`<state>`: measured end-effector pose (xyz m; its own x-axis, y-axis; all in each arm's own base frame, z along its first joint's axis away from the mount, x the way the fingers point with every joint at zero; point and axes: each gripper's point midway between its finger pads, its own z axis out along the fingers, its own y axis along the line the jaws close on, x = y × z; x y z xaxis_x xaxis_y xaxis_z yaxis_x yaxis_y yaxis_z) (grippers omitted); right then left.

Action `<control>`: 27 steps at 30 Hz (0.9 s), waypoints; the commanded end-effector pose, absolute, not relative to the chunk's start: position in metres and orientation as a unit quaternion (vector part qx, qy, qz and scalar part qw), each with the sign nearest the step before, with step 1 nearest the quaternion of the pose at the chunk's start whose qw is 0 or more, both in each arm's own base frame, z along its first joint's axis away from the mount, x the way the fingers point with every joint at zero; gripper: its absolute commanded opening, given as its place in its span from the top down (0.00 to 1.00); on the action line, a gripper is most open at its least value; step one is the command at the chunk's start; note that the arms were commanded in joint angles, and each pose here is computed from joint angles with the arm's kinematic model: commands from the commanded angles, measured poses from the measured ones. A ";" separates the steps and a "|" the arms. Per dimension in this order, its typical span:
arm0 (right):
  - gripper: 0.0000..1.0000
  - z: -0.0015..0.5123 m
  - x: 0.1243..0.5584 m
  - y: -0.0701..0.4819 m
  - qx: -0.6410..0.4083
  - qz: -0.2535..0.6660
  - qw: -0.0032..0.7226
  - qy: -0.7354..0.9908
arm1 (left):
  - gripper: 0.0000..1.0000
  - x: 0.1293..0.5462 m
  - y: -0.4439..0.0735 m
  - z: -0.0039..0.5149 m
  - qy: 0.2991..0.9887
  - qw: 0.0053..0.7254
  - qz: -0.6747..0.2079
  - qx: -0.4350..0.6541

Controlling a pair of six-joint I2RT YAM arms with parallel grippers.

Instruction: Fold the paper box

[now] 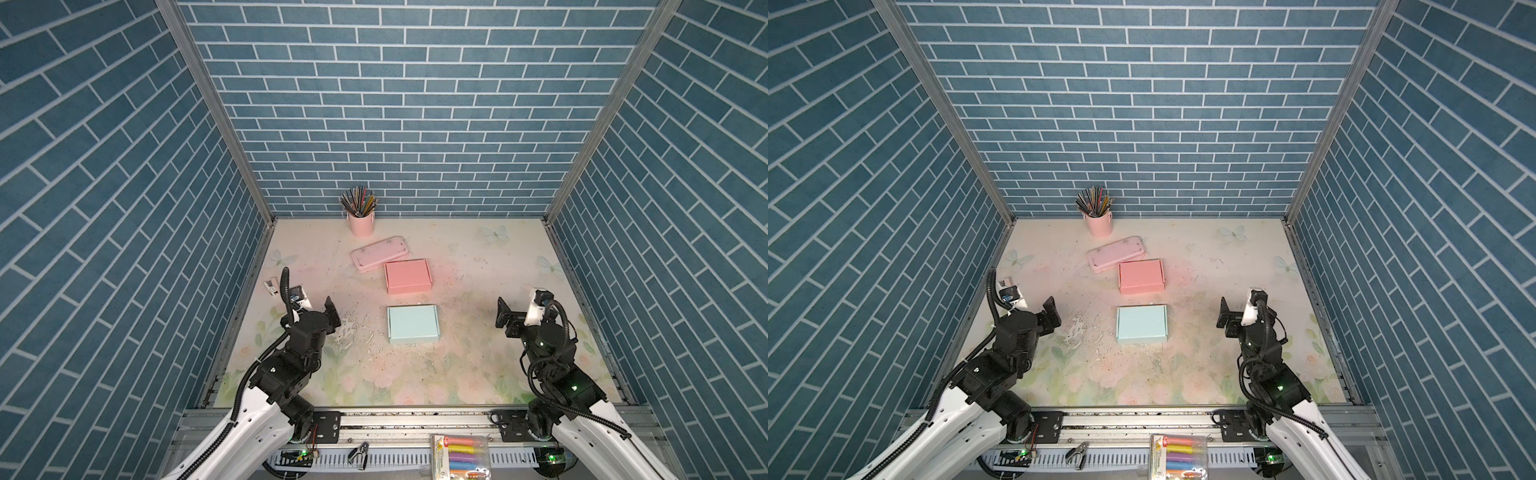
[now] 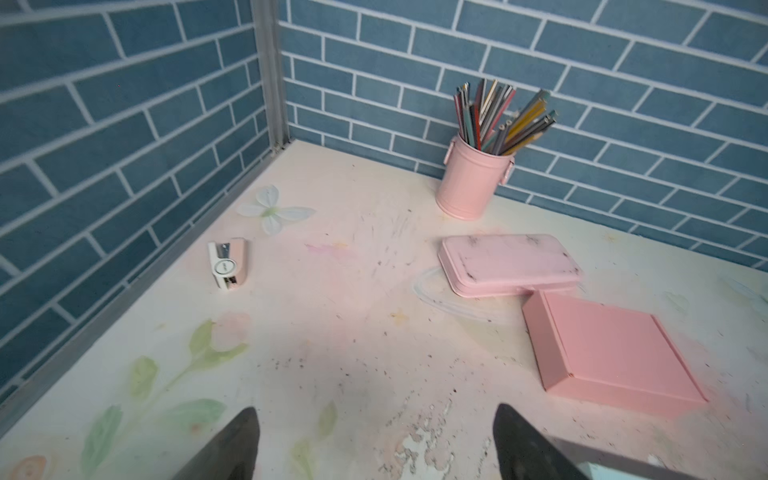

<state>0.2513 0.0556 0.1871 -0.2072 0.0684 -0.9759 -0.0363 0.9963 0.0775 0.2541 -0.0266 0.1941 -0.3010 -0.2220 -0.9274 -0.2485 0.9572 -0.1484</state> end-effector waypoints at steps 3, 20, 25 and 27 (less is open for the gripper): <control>0.02 0.188 0.250 0.024 0.022 -0.057 0.650 0.757 | 0.12 0.258 -0.004 0.210 0.780 0.603 0.114 -0.120; 0.02 0.145 0.260 0.009 0.033 -0.053 0.638 0.768 | 0.12 0.258 0.011 0.143 0.780 0.591 0.169 -0.113; 0.02 0.134 0.261 -0.003 0.051 -0.042 0.636 0.769 | 0.12 0.258 0.012 0.136 0.769 0.607 0.157 -0.120; 0.02 0.134 0.262 -0.009 0.058 -0.044 0.638 0.767 | 0.12 0.261 0.011 0.138 0.765 0.613 0.160 -0.117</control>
